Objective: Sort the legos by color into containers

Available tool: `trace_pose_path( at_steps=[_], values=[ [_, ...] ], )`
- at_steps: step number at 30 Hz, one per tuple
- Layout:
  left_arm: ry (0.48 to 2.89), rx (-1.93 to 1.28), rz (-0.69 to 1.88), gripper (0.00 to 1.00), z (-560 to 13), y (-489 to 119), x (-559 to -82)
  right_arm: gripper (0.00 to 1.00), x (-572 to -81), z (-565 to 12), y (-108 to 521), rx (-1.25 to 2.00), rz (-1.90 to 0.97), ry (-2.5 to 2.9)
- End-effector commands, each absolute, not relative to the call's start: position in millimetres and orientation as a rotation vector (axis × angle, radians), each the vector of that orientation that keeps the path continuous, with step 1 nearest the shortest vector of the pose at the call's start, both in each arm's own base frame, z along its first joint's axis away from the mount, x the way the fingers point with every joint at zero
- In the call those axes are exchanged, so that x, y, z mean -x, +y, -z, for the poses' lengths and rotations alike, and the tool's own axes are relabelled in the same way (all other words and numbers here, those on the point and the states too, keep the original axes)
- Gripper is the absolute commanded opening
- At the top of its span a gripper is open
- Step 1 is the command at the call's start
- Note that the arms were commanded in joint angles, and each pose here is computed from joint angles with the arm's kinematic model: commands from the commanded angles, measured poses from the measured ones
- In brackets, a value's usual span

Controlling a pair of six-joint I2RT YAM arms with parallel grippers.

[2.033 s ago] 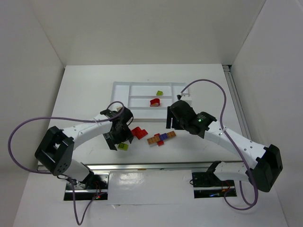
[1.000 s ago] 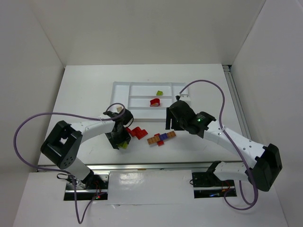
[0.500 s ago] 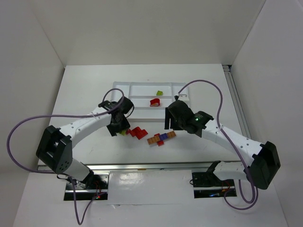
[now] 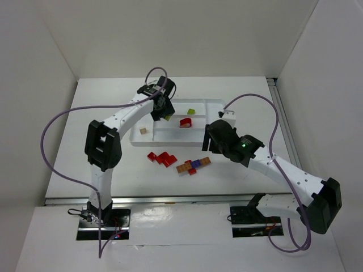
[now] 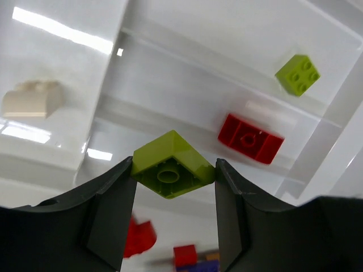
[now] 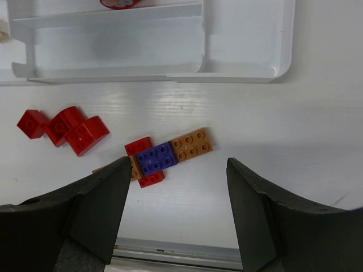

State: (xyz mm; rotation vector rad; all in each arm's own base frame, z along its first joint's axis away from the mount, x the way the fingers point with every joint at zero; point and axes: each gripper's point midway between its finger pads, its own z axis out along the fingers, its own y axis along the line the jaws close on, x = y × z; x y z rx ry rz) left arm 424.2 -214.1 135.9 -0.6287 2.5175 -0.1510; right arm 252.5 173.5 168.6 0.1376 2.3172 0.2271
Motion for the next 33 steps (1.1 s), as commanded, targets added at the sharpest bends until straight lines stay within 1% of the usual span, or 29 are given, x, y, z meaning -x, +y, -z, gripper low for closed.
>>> trace_pose_path(
  at_steps=[1, 3, 7, 9, 12, 14, 15, 16, 17, 18, 19, 21, 24, 25, 26, 27, 28, 29, 30, 32, 33],
  values=[
    [2.499, 0.563, 0.2, 0.36, -138.2, -221.7, -456.3, 0.75, -257.3, -183.6, 164.2, -0.21, -0.216, 2.271],
    [2.481, 0.547, 0.229, 0.36, -133.8, -227.5, -475.2, 0.75, -256.6, -183.3, 166.0, -0.216, -0.23, 2.276],
    [2.47, 0.51, 0.323, 0.38, -121.8, -245.2, -498.5, 0.75, -254.6, -176.1, 167.4, -0.219, -0.23, 2.298],
    [2.465, 0.528, 0.333, 0.38, -115.7, -241.7, -510.0, 0.75, -254.0, -173.1, 169.4, -0.212, -0.233, 2.311],
    [2.458, 0.488, 0.372, 0.38, -107.2, -253.0, -524.2, 0.75, -254.0, -173.2, 169.8, -0.225, -0.238, 2.31],
    [2.443, 0.486, 0.383, 0.45, -109.6, -256.3, -531.2, 0.75, -252.0, -174.7, 167.9, -0.225, -0.238, 2.31],
    [2.445, 0.48, 0.401, 0.54, -105.0, -259.9, -533.3, 0.75, -250.7, -173.5, 167.1, -0.235, -0.236, 2.317],
    [2.432, 0.458, 0.419, 0.64, -110.4, -262.7, -536.4, 0.75, -248.7, -172.7, 165.3, -0.235, -0.237, 2.315],
    [2.436, 0.423, 0.448, 0.81, -112.0, -267.3, -536.0, 0.75, -247.0, -174.0, 164.1, -0.25, -0.243, 2.315],
    [2.424, 0.403, 0.469, 0.88, -117.1, -270.5, -538.4, 0.75, -245.6, -169.9, 162.8, -0.248, -0.234, 2.323],
    [2.424, 0.403, 0.469, 0.93, -117.1, -270.5, -538.5, 0.75, -245.2, -172.3, 162.5, -0.249, -0.242, 2.316],
    [2.407, 0.362, 0.488, 0.99, -131.9, -271.6, -536.8, 0.75, -242.6, -164.7, 160.4, -0.256, -0.23, 2.33],
    [2.362, 0.343, 0.411, 0.99, -157.2, -252.7, -527.3, 0.75, -245.8, -167.6, 163.4, -0.26, -0.248, 2.314],
    [2.355, 0.339, 0.385, 0.97, -164.7, -245.8, -521.7, 0.75, -245.8, -167.6, 163.0, -0.25, -0.243, 2.315],
    [2.392, 0.32, 0.341, 0.95, -155.9, -242.6, -505.2, 0.75, -246.6, -165.6, 166.2, -0.245, -0.252, 2.322],
    [2.339, 0.309, 0.326, 0.94, -185.6, -237.3, -492.6, 0.75, -245.7, -162.9, 167.9, -0.241, -0.262, 2.328],
    [2.338, 0.288, 0.301, 0.92, -190.0, -232.3, -480.0, 0.75, -245.6, -162.8, 167.5, -0.228, -0.257, 2.329],
    [2.395, 0.268, 0.25, 0.86, -169.1, -227.9, -454.8, 0.75, -247.5, -164.5, 169.2, -0.231, -0.267, 2.319],
    [2.354, 0.269, 0.251, 0.83, -192.1, -219.2, -438.2, 0.75, -246.0, -160.2, 167.5, -0.218, -0.254, 2.328],
    [2.382, 0.272, 0.231, 0.8, -184.2, -209.1, -410.7, 0.75, -248.1, -159.3, 169.1, -0.208, -0.252, 2.326],
    [2.457, 0.288, 0.18, 0.8, -155.1, -196.4, -387.0, 0.75, -248.2, -157.0, 169.2, -0.208, -0.252, 2.326]
  ],
)
